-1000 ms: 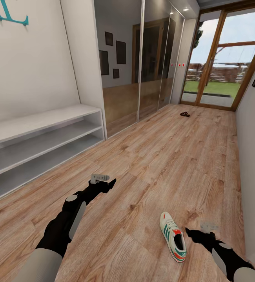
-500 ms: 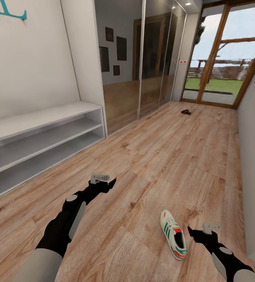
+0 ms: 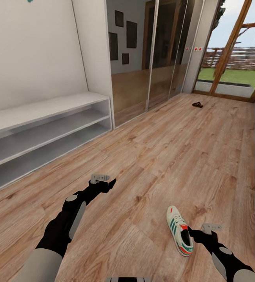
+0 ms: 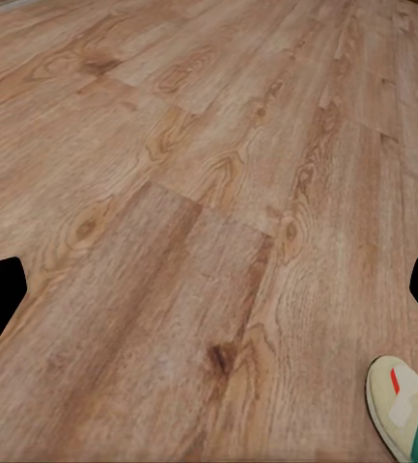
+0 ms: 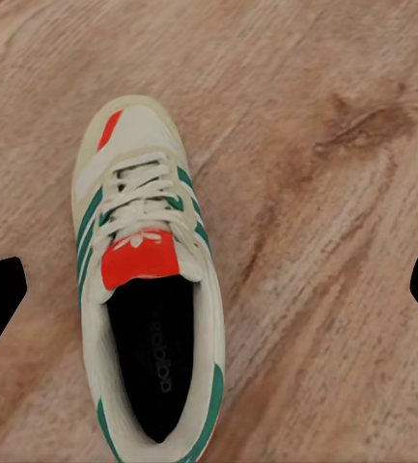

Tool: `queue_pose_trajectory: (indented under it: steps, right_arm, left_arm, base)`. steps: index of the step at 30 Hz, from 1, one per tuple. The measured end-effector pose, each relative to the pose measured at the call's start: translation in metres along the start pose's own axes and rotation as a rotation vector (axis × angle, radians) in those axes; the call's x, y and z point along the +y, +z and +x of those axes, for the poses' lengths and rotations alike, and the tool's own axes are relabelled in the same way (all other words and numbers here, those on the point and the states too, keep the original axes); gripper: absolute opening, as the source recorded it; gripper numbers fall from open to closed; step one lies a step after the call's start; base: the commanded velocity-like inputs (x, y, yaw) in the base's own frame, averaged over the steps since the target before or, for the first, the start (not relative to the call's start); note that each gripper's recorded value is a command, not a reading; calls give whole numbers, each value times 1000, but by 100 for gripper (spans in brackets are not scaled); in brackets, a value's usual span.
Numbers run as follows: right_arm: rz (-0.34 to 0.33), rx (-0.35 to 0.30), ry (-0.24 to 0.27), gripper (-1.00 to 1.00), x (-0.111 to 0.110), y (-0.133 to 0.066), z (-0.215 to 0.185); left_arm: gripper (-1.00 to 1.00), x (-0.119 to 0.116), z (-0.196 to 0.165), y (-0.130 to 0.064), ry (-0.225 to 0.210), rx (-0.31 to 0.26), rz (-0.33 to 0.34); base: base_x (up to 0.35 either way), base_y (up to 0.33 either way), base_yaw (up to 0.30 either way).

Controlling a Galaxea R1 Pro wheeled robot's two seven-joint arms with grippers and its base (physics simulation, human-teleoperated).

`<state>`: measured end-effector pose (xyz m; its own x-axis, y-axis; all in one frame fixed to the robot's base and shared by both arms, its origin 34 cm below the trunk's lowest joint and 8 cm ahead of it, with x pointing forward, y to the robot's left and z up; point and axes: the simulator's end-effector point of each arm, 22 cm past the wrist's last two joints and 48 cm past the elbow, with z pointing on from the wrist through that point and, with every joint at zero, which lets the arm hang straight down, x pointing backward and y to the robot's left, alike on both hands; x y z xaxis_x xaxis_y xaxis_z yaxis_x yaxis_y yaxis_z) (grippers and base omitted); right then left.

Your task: Pick up the two gym shoes and the two sandals from the corridor floor and place them onto the hallstand (shoe rack) in the corridor, making sure they are on the rack and not on the floor. Arrange them so the two gym shoes are next to each other and the two sandals are next to each other.

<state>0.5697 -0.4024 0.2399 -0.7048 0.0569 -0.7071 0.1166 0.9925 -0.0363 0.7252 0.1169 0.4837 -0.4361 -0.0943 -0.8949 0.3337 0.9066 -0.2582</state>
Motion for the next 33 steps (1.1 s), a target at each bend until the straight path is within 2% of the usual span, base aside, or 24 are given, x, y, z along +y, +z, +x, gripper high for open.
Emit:
queue_pose_trajectory:
  steps: [5, 16, 21, 33]
  right_arm:
    - [0, 5, -1, 100, 0, 1, 3]
    - [4, 53, -6, 100, -1, 8, 29]
    - [3, 52, -6, 100, -1, 8, 29]
    - [8, 118, -13, 100, -3, 16, 66]
  left_arm:
    - [100, 1, 3, 1, -2, 5, 0]
    - [100, 8, 32, 11, -22, 48, -5]
    - [100, 8, 33, 11, -23, 49, -4]
    - [100, 18, 74, 23, -50, 109, -11]
  base:
    - [0, 0, 32]
    - [0, 0, 160]
    - [0, 0, 32]
    - [0, 0, 2]
